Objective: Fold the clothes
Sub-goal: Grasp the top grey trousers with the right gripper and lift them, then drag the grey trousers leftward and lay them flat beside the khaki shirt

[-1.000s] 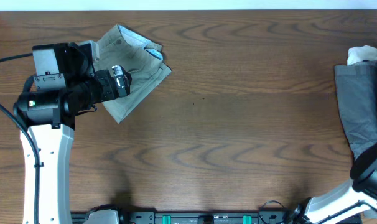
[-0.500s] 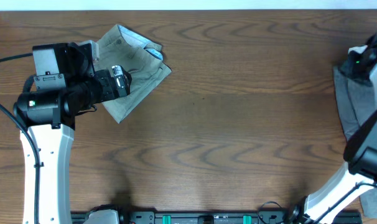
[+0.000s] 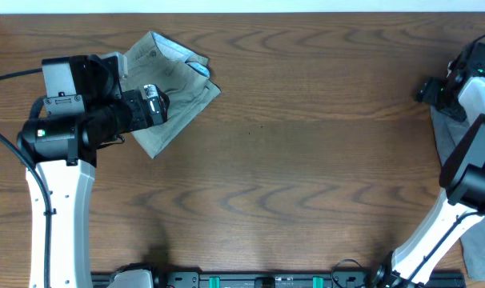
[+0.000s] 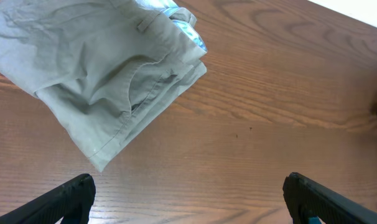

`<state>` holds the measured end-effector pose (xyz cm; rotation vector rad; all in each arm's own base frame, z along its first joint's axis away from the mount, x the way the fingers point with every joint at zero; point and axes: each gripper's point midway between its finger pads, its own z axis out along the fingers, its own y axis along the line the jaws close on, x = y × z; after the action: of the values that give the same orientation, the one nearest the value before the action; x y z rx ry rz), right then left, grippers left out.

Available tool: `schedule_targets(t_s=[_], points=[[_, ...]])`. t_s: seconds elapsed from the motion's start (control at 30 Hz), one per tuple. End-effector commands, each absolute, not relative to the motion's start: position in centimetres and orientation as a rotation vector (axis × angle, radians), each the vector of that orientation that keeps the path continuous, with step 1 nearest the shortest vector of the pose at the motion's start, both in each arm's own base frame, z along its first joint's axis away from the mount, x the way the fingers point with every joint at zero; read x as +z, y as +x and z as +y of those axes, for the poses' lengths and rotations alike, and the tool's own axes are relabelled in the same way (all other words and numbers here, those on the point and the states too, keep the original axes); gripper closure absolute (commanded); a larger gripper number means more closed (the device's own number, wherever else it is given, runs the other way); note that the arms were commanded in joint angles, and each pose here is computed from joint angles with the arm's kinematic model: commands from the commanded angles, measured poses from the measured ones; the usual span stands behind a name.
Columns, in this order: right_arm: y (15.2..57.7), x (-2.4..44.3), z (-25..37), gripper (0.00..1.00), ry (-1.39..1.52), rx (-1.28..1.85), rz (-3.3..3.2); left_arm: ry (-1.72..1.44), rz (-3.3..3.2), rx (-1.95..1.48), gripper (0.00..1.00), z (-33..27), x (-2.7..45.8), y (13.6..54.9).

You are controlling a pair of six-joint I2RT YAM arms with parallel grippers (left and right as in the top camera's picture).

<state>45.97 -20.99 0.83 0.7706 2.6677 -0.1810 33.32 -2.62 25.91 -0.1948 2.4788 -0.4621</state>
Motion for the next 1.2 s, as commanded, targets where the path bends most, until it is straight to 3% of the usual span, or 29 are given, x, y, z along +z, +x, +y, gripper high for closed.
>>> schedule_targets(t_s=[0.0, 0.1, 0.13, 0.2, 0.27, 0.3, 0.5, 0.7, 0.87, 1.0, 1.17], points=[[44.5, -0.9, -22.7, 0.18, 0.790, -0.366, 2.708, -0.192, 2.461, -0.482, 0.02, -2.9, 26.7, 33.4], [44.1, -0.8, -23.7, 0.29, 0.803, -0.452, 2.697, -0.192, 2.461, -0.482, 0.02, -2.9, 26.7, 33.4], [44.2, -0.7, -23.8, 0.37, 0.802, -0.462, 2.691, -0.192, 2.460, -0.482, 0.02, -2.9, 26.7, 33.5], [44.3, -0.5, -23.9, 0.60, 0.803, -0.467, 2.682, -0.191, 2.457, -0.482, 0.02, -2.9, 26.7, 33.5], [44.4, -0.2, -23.9, 0.92, 0.802, -0.466, 2.678, -0.190, 2.454, -0.481, 0.02, -2.9, 26.8, 33.6], [44.5, 0.1, -23.9, 0.99, 0.800, -0.460, 2.672, -0.190, 2.454, -0.481, 0.02, -2.9, 26.8, 33.6], [45.8, 6.1, -22.8, 0.99, 0.761, -0.337, 2.567, -0.190, 2.454, -0.481, 0.02, -2.9, 26.8, 33.6], [46.3, 18.3, -20.5, 0.99, 0.663, -0.212, 2.347, -0.183, 2.445, -0.491, 0.02, -3.0, 27.0, 33.6], [46.1, 26.9, -14.5, 0.99, 0.473, -0.062, 2.206, -0.179, 2.431, -0.488, 0.02, -3.0, 27.5, 33.5], [46.7, 28.5, -8.0, 0.99, 0.315, 0.030, 2.209, -0.168, 2.400, -0.483, 0.02, -3.0, 28.2, 33.5], [48.0, 25.2, 2.1, 0.99, 0.086, 0.144, 2.317, -0.153, 2.354, -0.476, 0.02, -3.1, 29.5, 33.0]])
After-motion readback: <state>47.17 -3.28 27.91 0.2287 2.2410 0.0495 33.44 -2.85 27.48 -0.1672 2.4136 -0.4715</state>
